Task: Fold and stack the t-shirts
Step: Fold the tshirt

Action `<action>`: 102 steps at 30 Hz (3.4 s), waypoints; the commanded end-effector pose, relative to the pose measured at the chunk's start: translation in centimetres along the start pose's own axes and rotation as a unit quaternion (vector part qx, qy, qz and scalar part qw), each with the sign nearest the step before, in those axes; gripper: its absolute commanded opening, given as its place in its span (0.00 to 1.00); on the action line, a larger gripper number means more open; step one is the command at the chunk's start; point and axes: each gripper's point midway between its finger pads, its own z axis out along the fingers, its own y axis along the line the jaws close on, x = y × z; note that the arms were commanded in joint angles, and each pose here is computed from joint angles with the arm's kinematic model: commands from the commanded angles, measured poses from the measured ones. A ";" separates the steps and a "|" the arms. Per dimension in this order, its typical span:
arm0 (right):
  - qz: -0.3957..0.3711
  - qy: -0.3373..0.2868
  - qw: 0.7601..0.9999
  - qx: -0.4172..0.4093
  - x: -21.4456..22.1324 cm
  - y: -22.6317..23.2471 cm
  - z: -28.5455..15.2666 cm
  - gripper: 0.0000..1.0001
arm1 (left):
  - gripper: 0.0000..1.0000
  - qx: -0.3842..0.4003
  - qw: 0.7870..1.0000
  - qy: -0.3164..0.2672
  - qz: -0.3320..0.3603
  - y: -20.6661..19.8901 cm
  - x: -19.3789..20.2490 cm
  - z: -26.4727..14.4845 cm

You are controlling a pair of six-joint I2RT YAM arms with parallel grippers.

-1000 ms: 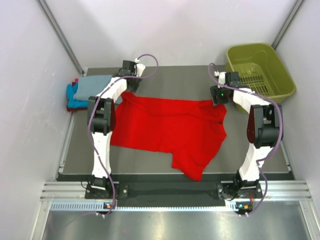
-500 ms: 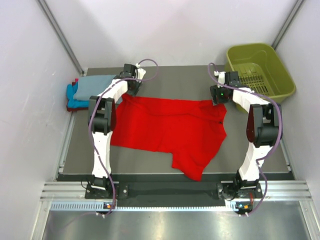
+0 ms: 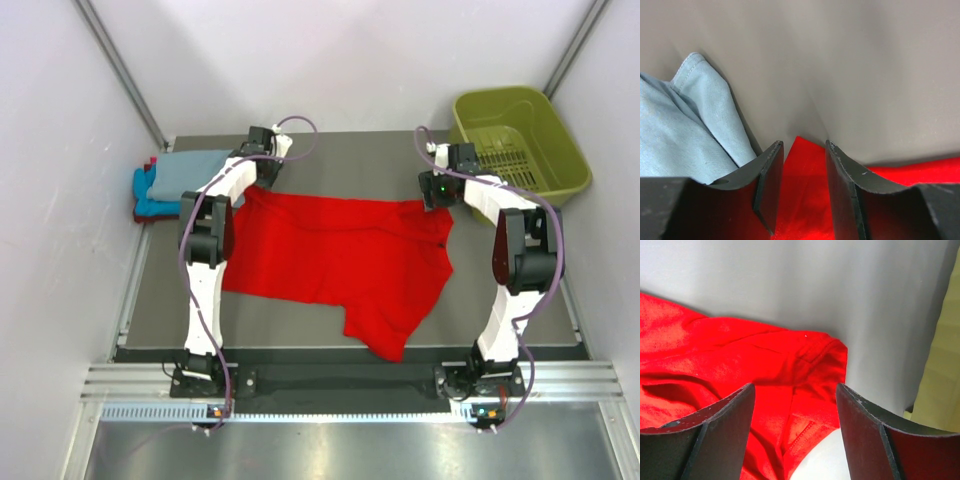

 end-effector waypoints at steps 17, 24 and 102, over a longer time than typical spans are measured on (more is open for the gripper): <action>-0.007 -0.027 1.000 0.003 -2.1 0.3 -0.6 0.66 | 0.44 -0.008 0.999 0.029 -0.026 2.5 3.0 0.3; -0.008 -0.027 1.000 0.004 -2.1 0.3 -0.7 0.66 | 0.44 -0.010 0.999 0.033 -0.029 2.9 3.4 0.4; -0.013 -0.023 1.000 0.006 -1.7 0.7 -0.1 0.66 | 0.00 0.091 0.988 0.049 -0.110 -0.6 2.9 -1.5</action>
